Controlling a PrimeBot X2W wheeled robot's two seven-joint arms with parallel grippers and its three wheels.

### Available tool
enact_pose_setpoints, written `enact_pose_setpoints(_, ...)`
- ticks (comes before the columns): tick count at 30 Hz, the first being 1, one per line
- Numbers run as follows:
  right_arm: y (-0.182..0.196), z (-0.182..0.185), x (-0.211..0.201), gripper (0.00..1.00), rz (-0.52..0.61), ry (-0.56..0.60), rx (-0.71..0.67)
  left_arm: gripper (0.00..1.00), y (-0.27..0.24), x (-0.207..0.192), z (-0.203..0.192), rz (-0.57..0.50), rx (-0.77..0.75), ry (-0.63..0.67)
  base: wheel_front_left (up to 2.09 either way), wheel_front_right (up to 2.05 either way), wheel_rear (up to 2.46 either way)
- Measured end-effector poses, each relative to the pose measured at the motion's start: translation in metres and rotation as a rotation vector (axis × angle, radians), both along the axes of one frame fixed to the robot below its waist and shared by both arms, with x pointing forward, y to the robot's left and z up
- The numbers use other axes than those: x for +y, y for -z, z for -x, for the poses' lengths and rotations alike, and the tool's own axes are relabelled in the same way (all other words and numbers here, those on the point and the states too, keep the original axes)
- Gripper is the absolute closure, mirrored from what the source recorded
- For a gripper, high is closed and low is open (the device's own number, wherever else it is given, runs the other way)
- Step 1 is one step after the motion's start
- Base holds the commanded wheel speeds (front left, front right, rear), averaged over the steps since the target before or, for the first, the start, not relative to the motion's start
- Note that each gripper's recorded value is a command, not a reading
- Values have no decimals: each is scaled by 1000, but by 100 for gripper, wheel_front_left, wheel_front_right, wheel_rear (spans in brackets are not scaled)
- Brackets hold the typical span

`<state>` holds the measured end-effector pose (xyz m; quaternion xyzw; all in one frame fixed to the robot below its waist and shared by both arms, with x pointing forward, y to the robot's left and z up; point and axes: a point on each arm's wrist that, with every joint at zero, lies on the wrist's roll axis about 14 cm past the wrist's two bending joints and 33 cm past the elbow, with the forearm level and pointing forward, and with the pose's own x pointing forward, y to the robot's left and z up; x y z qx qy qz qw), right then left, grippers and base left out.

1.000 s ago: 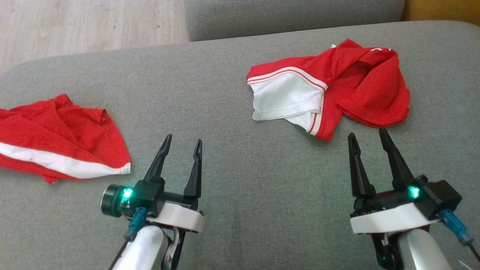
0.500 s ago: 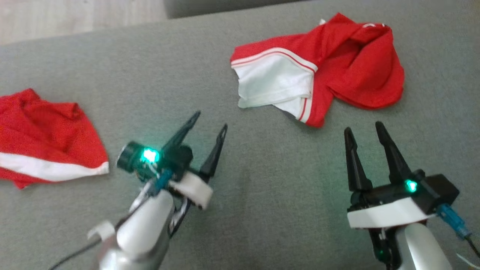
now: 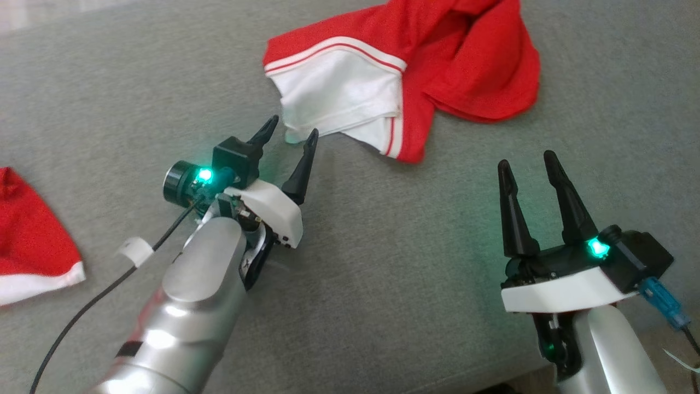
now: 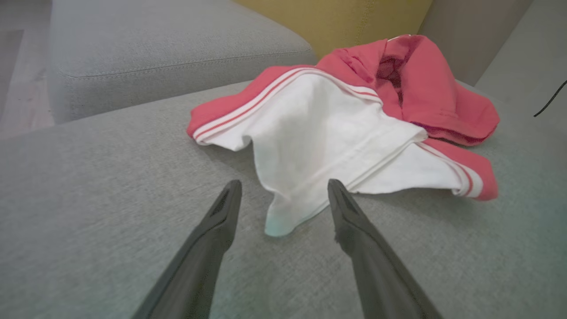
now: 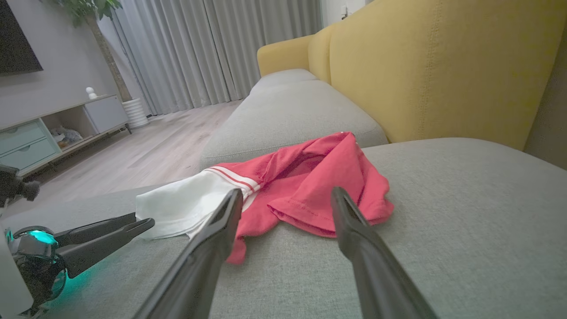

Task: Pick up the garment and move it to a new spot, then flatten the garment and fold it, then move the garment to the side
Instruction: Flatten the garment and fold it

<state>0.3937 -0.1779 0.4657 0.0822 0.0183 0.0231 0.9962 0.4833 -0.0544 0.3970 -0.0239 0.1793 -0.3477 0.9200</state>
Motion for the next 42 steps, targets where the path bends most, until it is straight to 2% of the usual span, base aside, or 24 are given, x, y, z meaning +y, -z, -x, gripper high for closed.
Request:
enact_pose_setpoints(3,1,3,-7,0,0,21,7,3,4,-11,2,32,35,18,0,0,0)
enact_pose_setpoints(4,1,4,-8,0,1,25,8,62,5,-13,4,34,43,24,0,0,0)
enact_pose_setpoints(5,1,4,-9,0,2,28,8,100,5,-16,5,35,43,32,0,0,0)
enact_pose_setpoints(14,-9,7,-8,0,-1,25,-22,100,-53,-29,2,203,-99,34,0,0,0)
enact_pose_setpoints(18,-20,9,-5,0,-4,18,-52,100,-98,-23,-6,310,-179,-2,0,0,0)
enact_pose_setpoints(25,-34,15,-1,0,-9,6,-94,100,-182,-4,-5,429,-375,-8,0,0,0)
enact_pose_setpoints(28,-33,17,3,0,-12,-4,-92,100,-204,4,-4,457,-400,-12,0,0,0)
enact_pose_setpoints(30,-32,16,5,0,-13,-10,-89,100,-204,9,-11,435,-380,-16,0,0,0)
enact_pose_setpoints(33,-29,14,9,0,-14,-23,-78,100,-205,17,-35,328,-383,-17,0,0,0)
enact_pose_setpoints(35,-27,12,10,0,-21,-26,-73,100,-209,21,-59,295,-355,-48,0,0,0)
enact_pose_setpoints(36,-27,12,10,0,-21,-26,-73,100,-209,21,-59,295,-355,-48,0,0,0)
enact_pose_setpoints(41,-26,6,7,0,-29,-17,-69,100,-188,47,-125,98,-275,-167,0,0,0)
enact_pose_setpoints(42,-25,5,6,0,-30,-14,-65,73,-180,54,-137,72,-247,-207,0,0,0)
